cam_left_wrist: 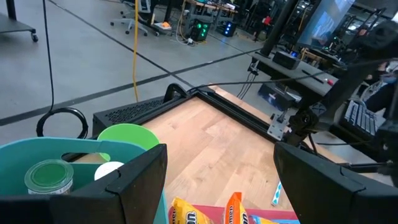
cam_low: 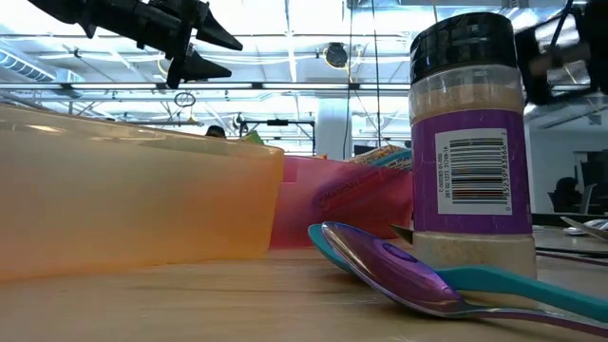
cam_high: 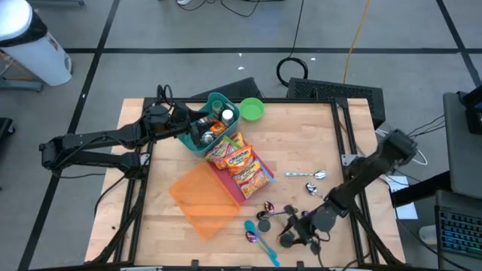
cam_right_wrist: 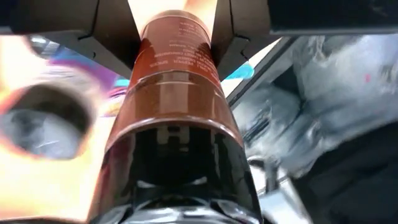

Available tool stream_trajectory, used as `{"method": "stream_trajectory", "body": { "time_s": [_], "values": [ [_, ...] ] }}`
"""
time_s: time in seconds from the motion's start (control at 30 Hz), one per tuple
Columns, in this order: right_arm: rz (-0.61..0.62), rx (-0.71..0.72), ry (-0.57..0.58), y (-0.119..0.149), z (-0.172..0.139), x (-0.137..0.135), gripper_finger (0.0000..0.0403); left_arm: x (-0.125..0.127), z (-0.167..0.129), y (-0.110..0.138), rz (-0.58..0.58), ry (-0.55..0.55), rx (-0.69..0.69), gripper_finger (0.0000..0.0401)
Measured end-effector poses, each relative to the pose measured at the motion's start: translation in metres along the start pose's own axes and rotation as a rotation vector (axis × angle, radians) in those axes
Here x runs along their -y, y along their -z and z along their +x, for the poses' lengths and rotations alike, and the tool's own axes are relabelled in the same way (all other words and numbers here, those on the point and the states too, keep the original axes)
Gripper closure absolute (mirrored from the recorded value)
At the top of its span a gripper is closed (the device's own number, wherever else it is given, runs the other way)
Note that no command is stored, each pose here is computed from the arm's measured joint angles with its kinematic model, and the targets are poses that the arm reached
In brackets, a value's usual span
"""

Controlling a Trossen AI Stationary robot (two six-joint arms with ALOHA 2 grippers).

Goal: Pick & Place Food Item
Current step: Put the black orange seasoning bottle into the green bin

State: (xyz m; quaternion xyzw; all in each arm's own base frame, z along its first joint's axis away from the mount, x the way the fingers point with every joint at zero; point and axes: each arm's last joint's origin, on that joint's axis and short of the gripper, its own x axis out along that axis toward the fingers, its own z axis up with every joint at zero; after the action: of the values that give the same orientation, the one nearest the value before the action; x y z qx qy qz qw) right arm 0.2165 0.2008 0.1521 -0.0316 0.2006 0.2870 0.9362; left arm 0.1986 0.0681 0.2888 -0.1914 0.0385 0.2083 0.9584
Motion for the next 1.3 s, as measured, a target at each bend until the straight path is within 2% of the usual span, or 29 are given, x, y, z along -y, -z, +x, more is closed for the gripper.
{"method": "stream_trajectory", "body": {
  "time_s": [0.07,0.17,0.23,0.3,0.43,0.53,0.77,0.93,1.1,1.3],
  "values": [
    [0.046,0.017,0.051,-0.012,-0.013,0.003,0.0256,0.0,0.0,0.0,-0.014,0.006,-0.002,0.0105],
    [0.122,0.07,0.153,-0.032,-0.035,0.014,0.0252,0.003,0.001,0.001,-0.048,0.09,-0.043,0.0105],
    [0.133,0.092,0.219,-0.042,-0.049,0.025,0.0248,0.007,0.006,-0.001,-0.064,0.154,-0.104,0.0105],
    [0.117,0.107,0.272,-0.049,-0.061,0.039,0.0248,0.012,0.013,-0.006,-0.059,0.169,-0.199,0.0105],
    [0.114,0.148,0.329,-0.06,-0.077,0.079,0.0258,0.029,0.039,-0.022,0.065,0.141,-0.39,0.0105],
    [0.152,0.141,0.378,-0.058,-0.083,0.113,0.0257,0.046,0.063,-0.034,0.158,0.172,-0.481,0.0105],
    [0.226,0.109,0.57,-0.042,-0.086,0.169,0.0254,0.088,0.106,-0.048,0.298,0.295,-0.535,0.0105],
    [0.243,0.107,0.607,-0.033,-0.081,0.184,0.0256,0.112,0.12,-0.041,0.383,0.367,-0.539,0.0105],
    [0.248,0.082,0.591,-0.028,-0.076,0.187,0.025,0.129,0.131,-0.021,0.423,0.415,-0.556,0.0105],
    [0.236,0.107,0.593,-0.03,-0.075,0.188,0.0252,0.137,0.142,0.0,0.477,0.341,-0.568,0.0105]
  ]
}}
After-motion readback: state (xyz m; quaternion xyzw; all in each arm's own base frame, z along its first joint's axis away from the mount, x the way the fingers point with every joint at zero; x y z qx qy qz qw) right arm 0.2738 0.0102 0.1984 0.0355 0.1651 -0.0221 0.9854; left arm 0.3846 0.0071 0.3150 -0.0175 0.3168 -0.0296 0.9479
